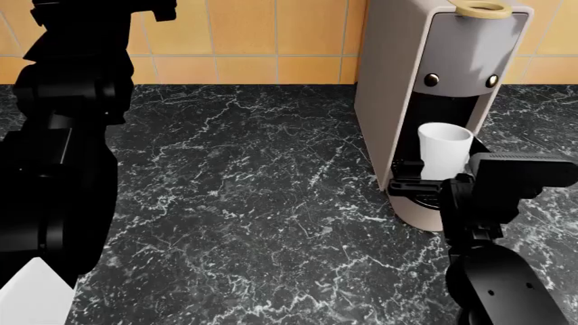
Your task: Pick the mug from the cabinet, place it under the coffee machine dispenser, and press the start button.
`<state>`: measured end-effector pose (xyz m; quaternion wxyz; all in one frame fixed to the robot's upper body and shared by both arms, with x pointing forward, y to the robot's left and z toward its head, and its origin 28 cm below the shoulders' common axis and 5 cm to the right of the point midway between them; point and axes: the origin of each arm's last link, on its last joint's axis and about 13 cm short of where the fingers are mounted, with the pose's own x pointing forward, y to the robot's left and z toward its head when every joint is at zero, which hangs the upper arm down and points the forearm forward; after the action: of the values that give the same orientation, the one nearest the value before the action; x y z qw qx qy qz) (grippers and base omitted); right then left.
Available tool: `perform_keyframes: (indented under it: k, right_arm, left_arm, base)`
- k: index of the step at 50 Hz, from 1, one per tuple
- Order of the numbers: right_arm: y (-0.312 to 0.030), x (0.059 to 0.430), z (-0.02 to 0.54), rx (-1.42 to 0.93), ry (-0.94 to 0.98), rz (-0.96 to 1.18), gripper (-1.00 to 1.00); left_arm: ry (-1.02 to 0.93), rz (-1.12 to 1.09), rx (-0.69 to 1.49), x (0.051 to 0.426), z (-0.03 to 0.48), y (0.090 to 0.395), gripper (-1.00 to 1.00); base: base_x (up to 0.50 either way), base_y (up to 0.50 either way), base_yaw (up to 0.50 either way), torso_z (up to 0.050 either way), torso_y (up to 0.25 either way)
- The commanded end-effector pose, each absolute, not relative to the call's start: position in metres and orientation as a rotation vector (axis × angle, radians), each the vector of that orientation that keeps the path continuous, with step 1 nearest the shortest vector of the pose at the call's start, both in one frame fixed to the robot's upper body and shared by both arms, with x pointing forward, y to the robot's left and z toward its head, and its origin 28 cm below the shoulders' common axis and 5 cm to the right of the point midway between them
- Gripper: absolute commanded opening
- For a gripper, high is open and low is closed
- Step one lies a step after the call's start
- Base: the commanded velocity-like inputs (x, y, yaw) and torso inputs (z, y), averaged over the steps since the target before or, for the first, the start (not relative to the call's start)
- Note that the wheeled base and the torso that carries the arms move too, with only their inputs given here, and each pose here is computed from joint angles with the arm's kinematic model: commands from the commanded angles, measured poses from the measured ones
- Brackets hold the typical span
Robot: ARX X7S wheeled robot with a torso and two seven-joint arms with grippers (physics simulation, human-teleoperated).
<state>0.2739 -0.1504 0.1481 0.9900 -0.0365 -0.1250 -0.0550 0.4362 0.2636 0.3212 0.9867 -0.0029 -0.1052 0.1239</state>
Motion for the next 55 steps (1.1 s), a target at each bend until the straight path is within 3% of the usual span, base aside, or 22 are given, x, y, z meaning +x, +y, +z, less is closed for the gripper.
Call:
perform_keyframes:
  k: [1,38,39,55]
  right_arm:
    - [-0.151,0.282,0.144,-0.102,-0.243,-0.112,-1.00]
    - [-0.159,0.301,0.124,-0.114,-0.156,-0.159,-1.00]
    - [-0.158,0.301,0.124,-0.115,-0.153,-0.158,1.00]
    - [-0.146,0.276,0.148,-0.174,-0.299,-0.171,1.00]
  left_arm:
    - [-0.210,0.248,-0.004,0.436,0.320,0.263,1.00]
    - [-0.203,0.244,-0.007,0.437,0.318,0.262,1.00]
    - [-0.203,0.243,-0.007,0.437,0.318,0.262,1.00]
    - [-0.200,0.239,-0.005,0.437,0.315,0.260,1.00]
  base:
    - [0.00,0.00,0.00,0.000,0.000]
    - [0.01,0.00,0.00,0.000,0.000]
    - [0.01,0.00,0.01,0.000,0.000]
    - [0.00,0.00,0.00,0.000,0.000]
